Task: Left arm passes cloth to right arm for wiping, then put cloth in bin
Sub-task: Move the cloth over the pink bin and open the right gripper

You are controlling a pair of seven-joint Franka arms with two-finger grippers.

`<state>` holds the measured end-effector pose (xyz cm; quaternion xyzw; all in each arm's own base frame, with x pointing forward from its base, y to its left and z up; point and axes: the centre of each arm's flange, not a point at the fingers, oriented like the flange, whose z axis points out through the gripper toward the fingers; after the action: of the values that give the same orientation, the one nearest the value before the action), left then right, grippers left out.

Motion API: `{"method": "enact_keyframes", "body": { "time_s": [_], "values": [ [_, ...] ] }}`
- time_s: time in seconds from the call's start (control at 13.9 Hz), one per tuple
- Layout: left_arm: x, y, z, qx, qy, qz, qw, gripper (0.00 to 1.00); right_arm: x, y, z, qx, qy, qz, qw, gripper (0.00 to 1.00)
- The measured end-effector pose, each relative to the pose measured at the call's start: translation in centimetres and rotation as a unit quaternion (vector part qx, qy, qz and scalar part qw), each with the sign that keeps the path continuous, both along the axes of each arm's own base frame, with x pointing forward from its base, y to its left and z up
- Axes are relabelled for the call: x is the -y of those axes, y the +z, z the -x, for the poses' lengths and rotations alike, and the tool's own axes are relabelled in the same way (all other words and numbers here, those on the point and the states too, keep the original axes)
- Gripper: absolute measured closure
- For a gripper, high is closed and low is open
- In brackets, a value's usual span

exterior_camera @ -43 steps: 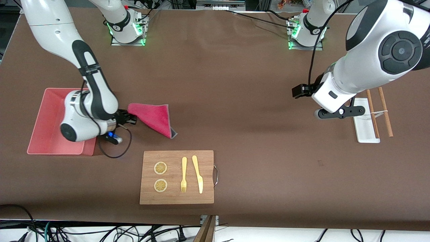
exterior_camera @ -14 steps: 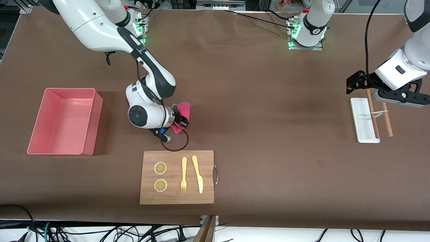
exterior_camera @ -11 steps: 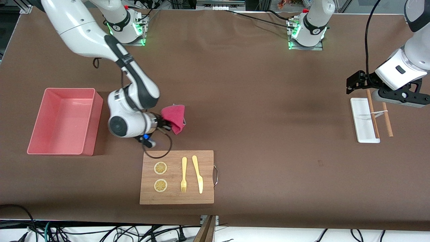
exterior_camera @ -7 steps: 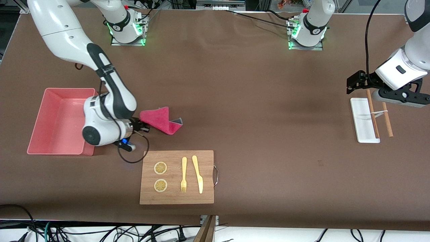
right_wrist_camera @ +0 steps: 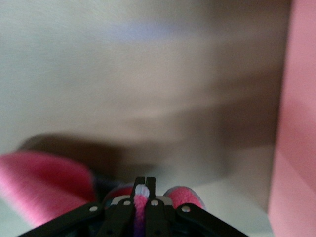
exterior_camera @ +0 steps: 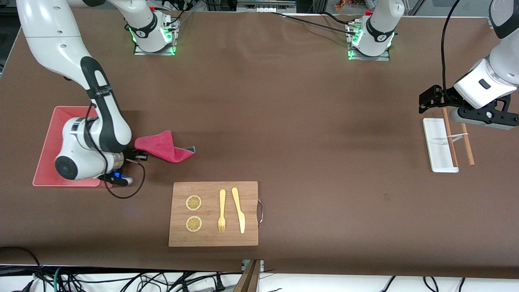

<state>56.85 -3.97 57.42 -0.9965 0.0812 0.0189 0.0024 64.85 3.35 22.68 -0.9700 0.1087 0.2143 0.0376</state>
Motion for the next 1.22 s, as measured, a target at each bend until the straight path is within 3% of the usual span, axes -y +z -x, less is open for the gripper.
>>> {"method": "enact_keyframes", "body": {
  "time_s": [0.29,0.58,0.86,1.22],
  "values": [
    [0.0,0.0,0.0,0.0,0.0,0.0,1.0,0.0,1.3,13.7,-0.8,0.008,0.045,0.042,0.998,0.98],
    [-0.1,0.0,0.0,0.0,0.001,0.0,1.0,0.0,7.8,22.7,0.4,0.012,0.093,0.041,0.995,0.98],
    [-0.1,0.0,0.0,0.0,0.001,0.0,1.0,0.0,18.2,23.4,2.2,0.004,0.131,0.023,0.991,0.98],
    [-0.1,0.0,0.0,0.0,0.001,0.0,1.0,0.0,22.3,18.3,3.6,-0.052,0.146,0.027,0.988,0.98]
  ]
}}
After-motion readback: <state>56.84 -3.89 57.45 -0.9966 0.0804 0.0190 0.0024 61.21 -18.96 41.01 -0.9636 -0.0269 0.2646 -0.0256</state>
